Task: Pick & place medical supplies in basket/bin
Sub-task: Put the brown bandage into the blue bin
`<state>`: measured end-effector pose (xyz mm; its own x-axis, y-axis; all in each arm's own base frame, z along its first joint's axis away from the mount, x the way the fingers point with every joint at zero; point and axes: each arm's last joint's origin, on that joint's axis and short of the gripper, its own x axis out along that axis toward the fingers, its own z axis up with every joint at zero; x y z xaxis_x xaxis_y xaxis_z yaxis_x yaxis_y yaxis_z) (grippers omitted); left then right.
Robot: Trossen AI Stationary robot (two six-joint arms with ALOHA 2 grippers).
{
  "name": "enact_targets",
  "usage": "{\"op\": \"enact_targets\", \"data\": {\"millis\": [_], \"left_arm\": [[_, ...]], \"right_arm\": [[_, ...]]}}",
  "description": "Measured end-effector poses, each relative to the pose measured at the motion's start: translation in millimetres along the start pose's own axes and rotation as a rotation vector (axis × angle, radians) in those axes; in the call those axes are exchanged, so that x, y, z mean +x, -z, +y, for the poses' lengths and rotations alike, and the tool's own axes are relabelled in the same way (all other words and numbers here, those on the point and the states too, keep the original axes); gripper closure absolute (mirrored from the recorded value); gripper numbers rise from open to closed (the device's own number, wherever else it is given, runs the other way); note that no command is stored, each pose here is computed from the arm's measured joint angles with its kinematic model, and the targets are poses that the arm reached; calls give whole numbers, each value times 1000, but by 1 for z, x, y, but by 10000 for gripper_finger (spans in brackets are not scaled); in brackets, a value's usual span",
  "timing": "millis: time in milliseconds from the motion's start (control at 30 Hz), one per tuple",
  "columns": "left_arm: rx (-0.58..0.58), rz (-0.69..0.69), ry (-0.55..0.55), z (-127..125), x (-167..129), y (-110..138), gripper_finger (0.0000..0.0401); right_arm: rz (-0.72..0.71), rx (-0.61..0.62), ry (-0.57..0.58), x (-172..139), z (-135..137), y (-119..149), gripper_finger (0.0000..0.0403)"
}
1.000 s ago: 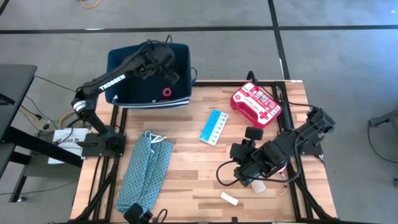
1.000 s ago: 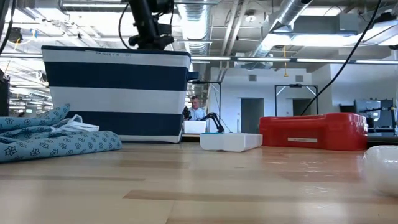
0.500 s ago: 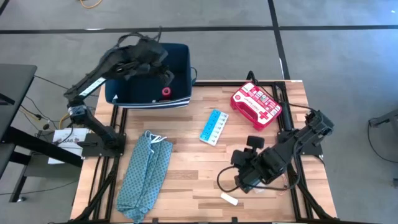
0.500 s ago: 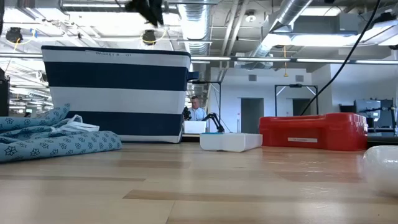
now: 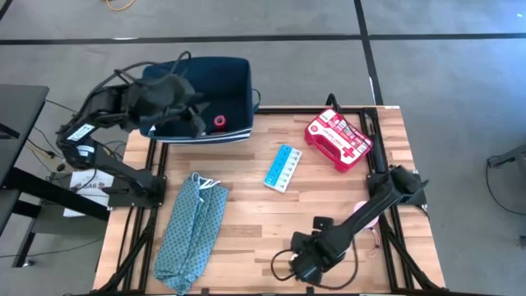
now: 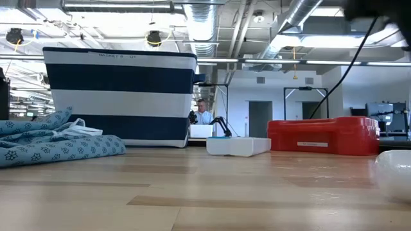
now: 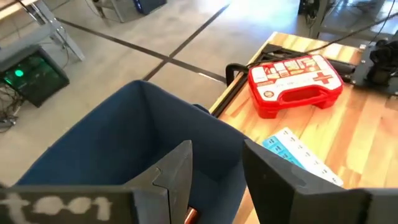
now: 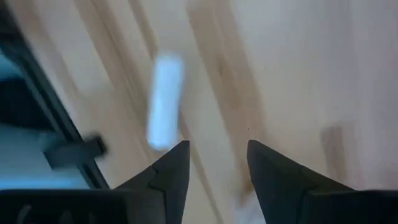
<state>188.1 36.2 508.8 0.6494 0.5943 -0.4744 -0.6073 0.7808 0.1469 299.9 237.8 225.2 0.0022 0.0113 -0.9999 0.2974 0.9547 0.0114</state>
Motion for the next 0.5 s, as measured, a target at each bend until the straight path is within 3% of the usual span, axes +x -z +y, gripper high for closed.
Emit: {"op": "enact_targets", "data": {"millis": [67, 267, 500], "left_arm": [[7, -3, -10, -2, -4, 2, 271], [-24, -41, -109, -11, -6, 1, 271], [66, -26, -125, -23, 3, 1, 271]], "right_arm": [[88, 43, 48, 8, -3, 2, 236], [177, 205, 226, 6, -16, 14, 224], [118, 387, 244, -5, -9, 35, 208]]}}
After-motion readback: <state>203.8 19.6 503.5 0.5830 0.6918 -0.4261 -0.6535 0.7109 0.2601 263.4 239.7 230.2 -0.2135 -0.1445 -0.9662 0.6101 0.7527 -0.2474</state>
